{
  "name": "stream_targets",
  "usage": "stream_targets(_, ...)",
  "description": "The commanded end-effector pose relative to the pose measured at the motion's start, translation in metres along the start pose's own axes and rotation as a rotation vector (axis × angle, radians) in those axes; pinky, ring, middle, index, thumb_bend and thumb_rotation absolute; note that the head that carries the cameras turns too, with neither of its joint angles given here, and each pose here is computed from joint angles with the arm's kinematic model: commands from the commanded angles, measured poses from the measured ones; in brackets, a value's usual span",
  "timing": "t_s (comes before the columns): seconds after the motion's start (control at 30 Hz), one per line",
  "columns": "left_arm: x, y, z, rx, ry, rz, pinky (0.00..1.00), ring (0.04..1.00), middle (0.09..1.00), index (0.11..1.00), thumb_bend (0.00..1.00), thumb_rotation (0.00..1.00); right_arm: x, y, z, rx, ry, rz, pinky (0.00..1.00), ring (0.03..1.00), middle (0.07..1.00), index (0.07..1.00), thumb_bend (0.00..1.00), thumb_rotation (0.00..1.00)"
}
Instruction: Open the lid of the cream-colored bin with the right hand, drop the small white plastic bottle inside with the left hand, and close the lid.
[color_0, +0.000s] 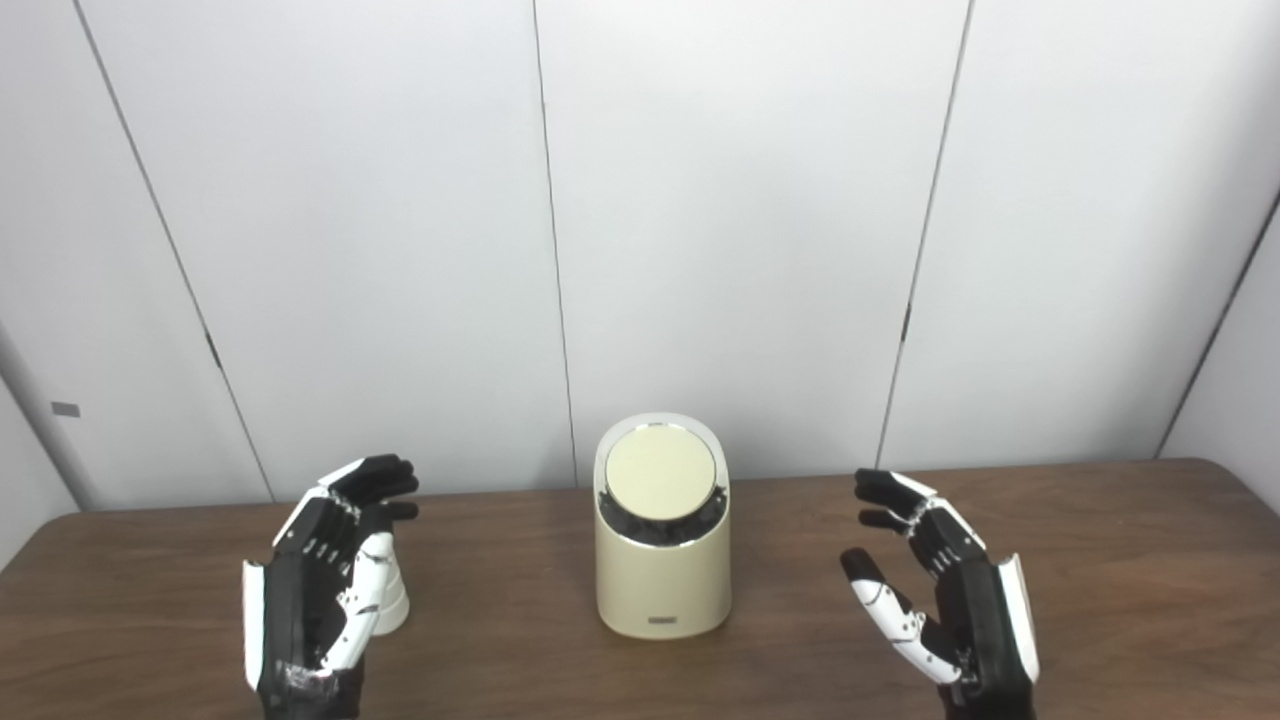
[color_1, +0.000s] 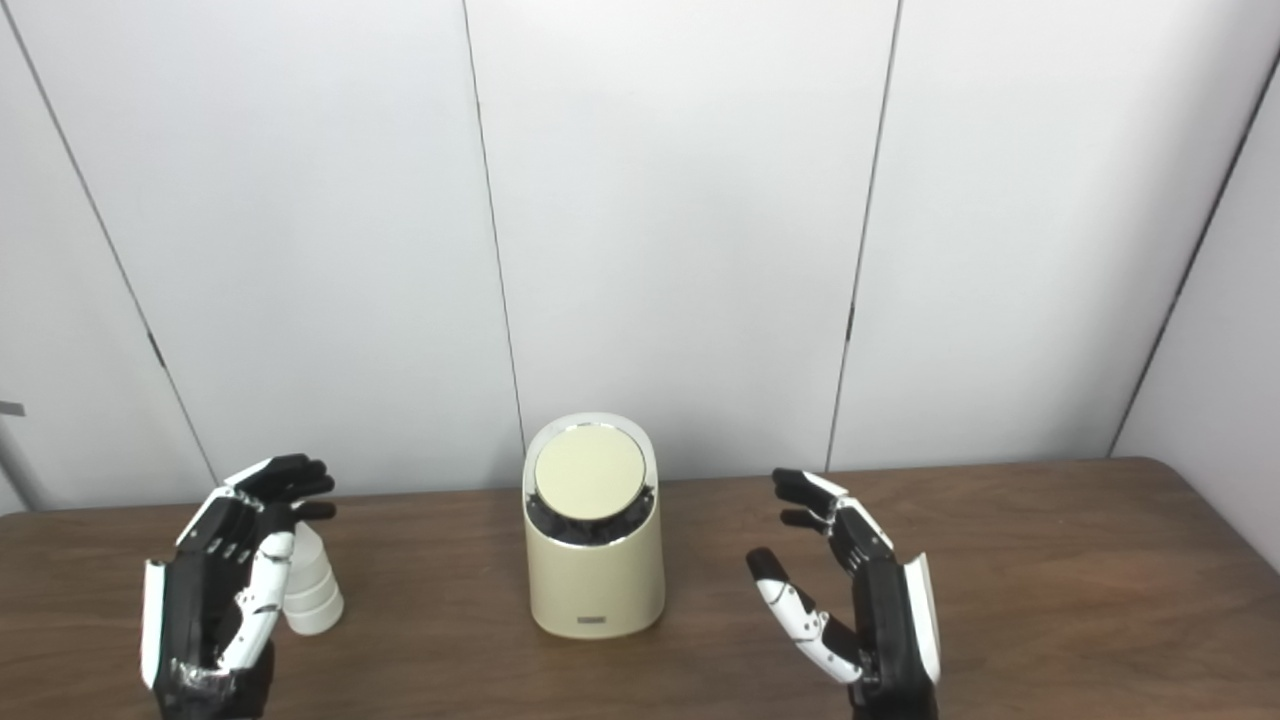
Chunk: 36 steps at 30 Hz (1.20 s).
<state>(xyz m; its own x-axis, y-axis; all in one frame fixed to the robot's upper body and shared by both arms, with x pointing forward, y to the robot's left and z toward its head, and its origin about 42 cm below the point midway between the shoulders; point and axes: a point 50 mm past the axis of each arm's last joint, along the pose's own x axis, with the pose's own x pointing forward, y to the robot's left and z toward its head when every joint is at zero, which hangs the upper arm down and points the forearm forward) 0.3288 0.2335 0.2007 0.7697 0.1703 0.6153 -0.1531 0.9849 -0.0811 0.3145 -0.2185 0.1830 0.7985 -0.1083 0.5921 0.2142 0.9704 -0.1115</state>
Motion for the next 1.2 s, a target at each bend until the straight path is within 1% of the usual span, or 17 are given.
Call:
stream_targets(0.0, 0.012, -0.003, 0.010, 0.005, -0.071, -0.015, 0.60, 0.676, 0.688, 0.683, 0.30, 0.45, 0.011, 0.001, 0.012, 0.022, -0.089, -0.006, 0.68, 0.749, 0.760, 0.717, 0.26, 0.42)
stream_targets(0.47, 0.013, -0.004, 0.010, -0.003, -0.069, -0.014, 0.60, 0.677, 0.689, 0.681, 0.30, 0.45, 0.013, 0.001, 0.012, 0.007, -0.087, -0.011, 0.66, 0.742, 0.754, 0.712, 0.27, 0.42)
stream_targets(0.53, 0.014, -0.005, 0.009, -0.004, -0.069, -0.013, 0.59, 0.674, 0.687, 0.682, 0.30, 0.45, 0.014, 0.001, 0.012, 0.009, -0.084, -0.014, 0.67, 0.743, 0.754, 0.712, 0.28, 0.44)
stream_targets(0.67, 0.016, -0.006, 0.008, 0.000, -0.071, -0.015, 0.59, 0.672, 0.685, 0.682, 0.30, 0.46, 0.018, 0.000, 0.013, 0.021, -0.070, -0.022, 0.69, 0.757, 0.757, 0.721, 0.29, 0.44)
stream_targets(0.7, 0.016, -0.006, 0.008, -0.003, -0.070, -0.016, 0.59, 0.672, 0.685, 0.681, 0.30, 0.46, 0.021, 0.000, 0.017, 0.026, -0.077, -0.034, 0.70, 0.759, 0.757, 0.725, 0.29, 0.44)
stream_targets(0.8, 0.017, -0.005, 0.008, -0.012, -0.069, -0.016, 0.60, 0.676, 0.686, 0.680, 0.30, 0.45, 0.028, 0.001, 0.026, 0.036, -0.095, -0.053, 0.69, 0.758, 0.759, 0.729, 0.25, 0.38)
stream_targets(0.87, 0.017, -0.005, 0.007, -0.012, -0.070, -0.014, 0.60, 0.675, 0.685, 0.679, 0.29, 0.45, 0.033, 0.001, 0.032, 0.027, -0.090, -0.059, 0.69, 0.761, 0.762, 0.732, 0.25, 0.37)
stream_targets(0.97, 0.017, -0.006, 0.007, -0.014, -0.066, -0.016, 0.60, 0.677, 0.685, 0.679, 0.29, 0.44, 0.043, 0.000, 0.037, -0.032, -0.045, -0.045, 0.71, 0.781, 0.778, 0.739, 0.31, 0.36)
stream_targets(1.03, 0.017, -0.007, 0.007, -0.018, -0.065, -0.018, 0.61, 0.680, 0.688, 0.680, 0.28, 0.43, 0.048, 0.000, 0.040, -0.069, -0.006, -0.032, 0.74, 0.806, 0.798, 0.751, 0.38, 0.40)
stream_targets(1.1, 0.018, -0.007, 0.006, -0.016, -0.067, -0.017, 0.61, 0.680, 0.689, 0.681, 0.28, 0.43, 0.056, 0.001, 0.046, -0.102, 0.018, -0.020, 0.75, 0.814, 0.808, 0.765, 0.43, 0.42)
stream_targets(1.13, 0.018, -0.007, 0.005, -0.013, -0.069, -0.016, 0.60, 0.680, 0.690, 0.683, 0.28, 0.43, 0.060, 0.001, 0.048, -0.116, 0.028, -0.016, 0.75, 0.813, 0.808, 0.773, 0.47, 0.44)
stream_targets(1.17, 0.018, -0.008, 0.005, -0.011, -0.071, -0.015, 0.60, 0.680, 0.689, 0.684, 0.29, 0.44, 0.064, 0.003, 0.051, -0.130, 0.039, -0.011, 0.75, 0.811, 0.808, 0.777, 0.50, 0.46)
